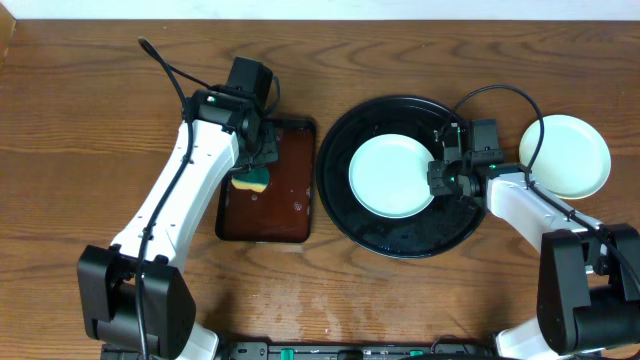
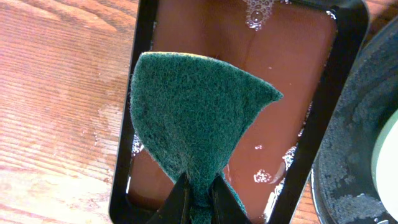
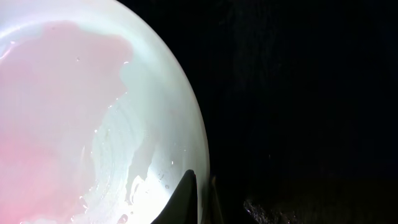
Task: Clean dirty plates on tray and stack at the side
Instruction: 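Move the sponge back beside the small brown tray with the left gripper, then lift the remaining pale green plate and carry it left with the right gripper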
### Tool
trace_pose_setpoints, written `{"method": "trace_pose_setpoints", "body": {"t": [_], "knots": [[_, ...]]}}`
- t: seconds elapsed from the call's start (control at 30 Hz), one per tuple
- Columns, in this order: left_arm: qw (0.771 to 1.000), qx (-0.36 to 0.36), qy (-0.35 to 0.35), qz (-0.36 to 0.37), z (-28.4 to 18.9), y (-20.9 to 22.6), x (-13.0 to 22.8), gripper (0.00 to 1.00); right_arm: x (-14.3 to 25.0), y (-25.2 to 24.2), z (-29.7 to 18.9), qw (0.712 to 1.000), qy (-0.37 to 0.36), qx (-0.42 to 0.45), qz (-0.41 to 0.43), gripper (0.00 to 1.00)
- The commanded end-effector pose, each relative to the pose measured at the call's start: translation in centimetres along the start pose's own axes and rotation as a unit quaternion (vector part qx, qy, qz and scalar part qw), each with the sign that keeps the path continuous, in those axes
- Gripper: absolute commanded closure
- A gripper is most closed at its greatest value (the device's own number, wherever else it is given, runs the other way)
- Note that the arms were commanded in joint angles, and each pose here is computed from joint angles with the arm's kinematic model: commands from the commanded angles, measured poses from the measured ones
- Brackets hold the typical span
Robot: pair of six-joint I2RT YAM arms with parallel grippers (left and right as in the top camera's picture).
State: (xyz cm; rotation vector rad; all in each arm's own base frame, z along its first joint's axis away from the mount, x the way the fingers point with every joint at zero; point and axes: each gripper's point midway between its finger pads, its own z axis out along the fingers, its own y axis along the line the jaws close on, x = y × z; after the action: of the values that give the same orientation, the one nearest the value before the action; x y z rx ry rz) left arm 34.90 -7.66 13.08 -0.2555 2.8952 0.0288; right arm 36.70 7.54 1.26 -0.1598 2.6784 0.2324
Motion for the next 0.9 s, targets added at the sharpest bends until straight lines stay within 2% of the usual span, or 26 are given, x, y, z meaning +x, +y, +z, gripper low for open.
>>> {"method": "trace_pose_setpoints", "body": {"t": [0.0,0.1,0.27,0.47,0.7,0.87], "knots": [[1.0,-0.021,-0.004,0.006,0.4,0.8,0.0,0.92,1.4,-0.1,1.0,1.0,0.021,0.005,-0.003,0.92],[1.0,-0.029,-0.002,0.007,0.6,1.1,0.2,0.92,1.5,-0.2,1.4,1.0,0.023,0.007,0.0,0.99],[0.999,-0.029,-0.003,0.016,0.6,1.1,0.1,0.92,-0.7,0.1,0.2,1.0,-0.011,0.005,-0.001,0.99],[0.999,-0.027,-0.008,0.018,0.6,1.0,-0.1,0.92,-5.0,0.8,-4.3,0.996,-0.09,0.002,-0.01,0.99],[0.999,-0.028,0.006,0.019,0.6,1.1,0.5,0.92,-7.5,0.7,-8.8,0.987,-0.159,0.022,-0.014,0.99],[0.999,-0.028,0.006,0.019,0.5,1.1,0.6,0.93,-8.3,0.5,-10.2,0.983,-0.18,0.032,-0.01,0.99]]}}
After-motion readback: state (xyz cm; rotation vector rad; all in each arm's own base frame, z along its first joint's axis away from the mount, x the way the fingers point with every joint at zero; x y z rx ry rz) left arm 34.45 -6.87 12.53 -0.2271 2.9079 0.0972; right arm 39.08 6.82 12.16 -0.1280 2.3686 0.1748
